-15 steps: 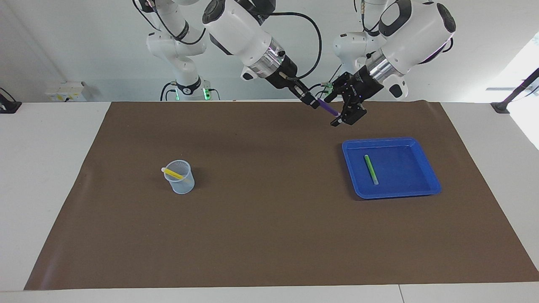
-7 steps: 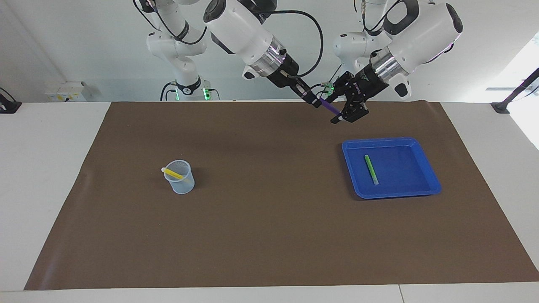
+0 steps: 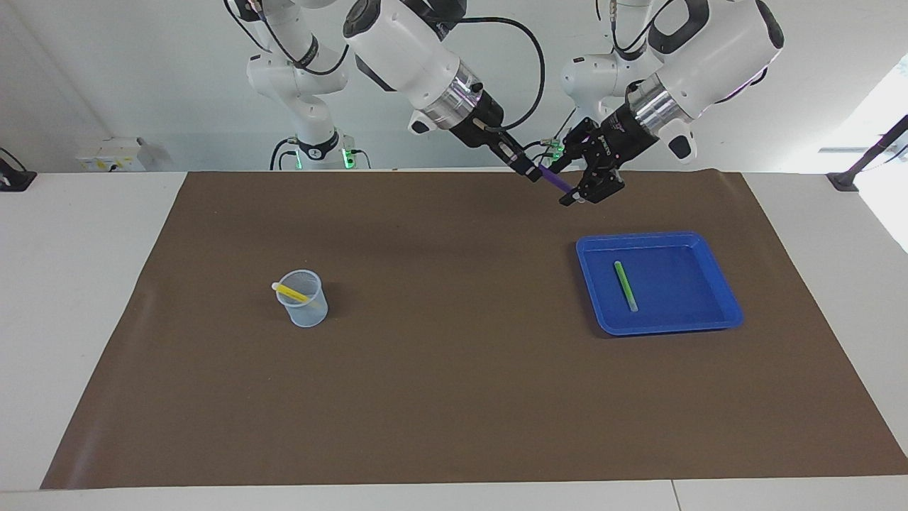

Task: Right arm passes pens to left for tray arrangement
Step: 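Close the left gripper on the purple pen held by the right gripper, then place the purple pen in the tray while the right gripper reaches the cup, then grasp the yellow pen with the right gripper and lift it out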

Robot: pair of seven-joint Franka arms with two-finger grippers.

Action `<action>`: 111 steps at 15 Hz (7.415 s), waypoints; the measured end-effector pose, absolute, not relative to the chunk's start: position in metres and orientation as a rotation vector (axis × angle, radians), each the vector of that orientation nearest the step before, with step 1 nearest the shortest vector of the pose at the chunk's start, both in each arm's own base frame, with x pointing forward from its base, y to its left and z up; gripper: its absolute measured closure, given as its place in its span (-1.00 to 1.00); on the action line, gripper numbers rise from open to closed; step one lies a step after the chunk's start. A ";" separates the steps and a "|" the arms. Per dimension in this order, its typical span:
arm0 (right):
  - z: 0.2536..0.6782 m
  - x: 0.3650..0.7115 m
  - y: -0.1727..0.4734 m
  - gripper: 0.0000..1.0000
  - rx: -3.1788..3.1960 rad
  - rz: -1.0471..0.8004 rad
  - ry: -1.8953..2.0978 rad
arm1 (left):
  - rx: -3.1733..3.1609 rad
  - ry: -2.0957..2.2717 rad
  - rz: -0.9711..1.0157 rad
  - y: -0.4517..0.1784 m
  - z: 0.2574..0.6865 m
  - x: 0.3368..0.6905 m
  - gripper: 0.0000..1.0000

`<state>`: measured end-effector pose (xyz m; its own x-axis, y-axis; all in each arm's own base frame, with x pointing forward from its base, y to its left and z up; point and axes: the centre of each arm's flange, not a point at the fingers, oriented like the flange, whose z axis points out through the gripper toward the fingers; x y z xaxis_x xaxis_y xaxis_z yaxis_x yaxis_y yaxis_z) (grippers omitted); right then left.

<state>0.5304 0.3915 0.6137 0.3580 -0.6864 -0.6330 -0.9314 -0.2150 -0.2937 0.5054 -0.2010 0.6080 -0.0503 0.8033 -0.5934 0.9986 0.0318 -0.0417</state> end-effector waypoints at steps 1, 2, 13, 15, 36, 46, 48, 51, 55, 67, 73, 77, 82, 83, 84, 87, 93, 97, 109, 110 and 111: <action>0.614 0.530 0.392 0.67 -1.982 0.491 1.401 | 1.824 1.908 -0.644 -0.201 0.608 0.505 0.31; 0.614 0.530 0.392 0.67 -1.982 0.491 1.401 | 1.825 1.907 -0.644 -0.202 0.608 0.505 0.31; 0.613 0.531 0.392 0.56 -1.981 0.492 1.400 | 1.836 1.893 -0.633 -0.201 0.612 0.500 0.63; 0.612 0.531 0.391 0.17 -1.994 0.480 1.400 | 1.832 1.895 -0.632 -0.200 0.612 0.500 0.63; 0.506 0.579 0.094 -1.00 -2.317 0.145 1.633 | 2.616 0.878 -0.257 -0.045 0.512 0.492 0.63; 0.452 0.560 0.013 -1.00 -2.809 -0.084 0.740 | 3.069 0.120 -0.207 0.013 0.368 0.547 0.63; 0.449 0.559 -0.002 -1.00 -2.849 -0.118 0.594 | 3.081 0.085 -0.206 0.014 0.350 0.552 0.63; 0.434 0.555 -0.022 -1.00 -2.884 -0.173 0.378 | 3.076 0.079 -0.230 0.014 0.335 0.554 0.63; 0.417 0.548 -0.031 -0.97 -2.824 -0.188 0.217 | 3.075 0.105 -0.231 0.014 0.324 0.551 0.63; 0.383 0.556 -0.032 -0.59 -2.789 -0.246 0.086 | 3.076 0.114 -0.212 0.014 0.318 0.549 -0.77; 0.382 0.554 -0.025 -0.37 -2.785 -0.223 0.067 | 3.076 0.114 -0.209 0.014 0.318 0.549 -1.00; 0.381 0.554 -0.021 -0.35 -2.782 -0.211 0.058 | 3.076 0.116 -0.215 0.015 0.322 0.551 -1.00; 0.380 0.552 -0.019 -0.32 -2.776 -0.186 0.060 | 3.066 0.107 -0.263 0.008 0.375 0.568 -1.00; 0.380 0.552 -0.019 -0.29 -2.776 -0.186 0.061 | 3.059 0.108 -0.268 0.004 0.388 0.571 -1.00; 0.380 0.553 -0.019 -0.11 -2.776 -0.187 0.062 | 3.046 0.113 -0.274 0.001 0.402 0.573 -1.00; 0.381 0.553 -0.019 0.52 -2.775 -0.190 0.064 | 3.000 0.207 -0.285 -0.013 0.446 0.577 -1.00; 0.384 0.556 -0.009 0.59 -2.773 -0.206 0.112 | 2.841 0.495 -0.265 -0.062 0.515 0.559 -1.00; 0.386 0.557 -0.001 0.65 -2.772 -0.214 0.130 | 2.743 0.618 -0.265 -0.077 0.548 0.543 -1.00; 0.492 0.549 0.013 0.65 -2.734 -0.089 0.189 | 2.675 0.716 -0.302 -0.082 0.556 0.538 -1.00; 0.511 0.547 0.019 0.65 -2.729 -0.074 0.220 | 2.674 0.722 -0.304 -0.082 0.556 0.538 -1.00; 0.529 0.546 0.030 0.65 -2.723 -0.062 0.253 | 2.673 0.726 -0.304 -0.082 0.556 0.538 -1.00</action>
<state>0.5458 0.0300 0.5286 0.9826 -0.1855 0.0066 -0.1676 -0.9023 -0.3972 0.5379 -0.0819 0.5561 0.8455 0.4460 -0.2935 0.5220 -0.8061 0.2787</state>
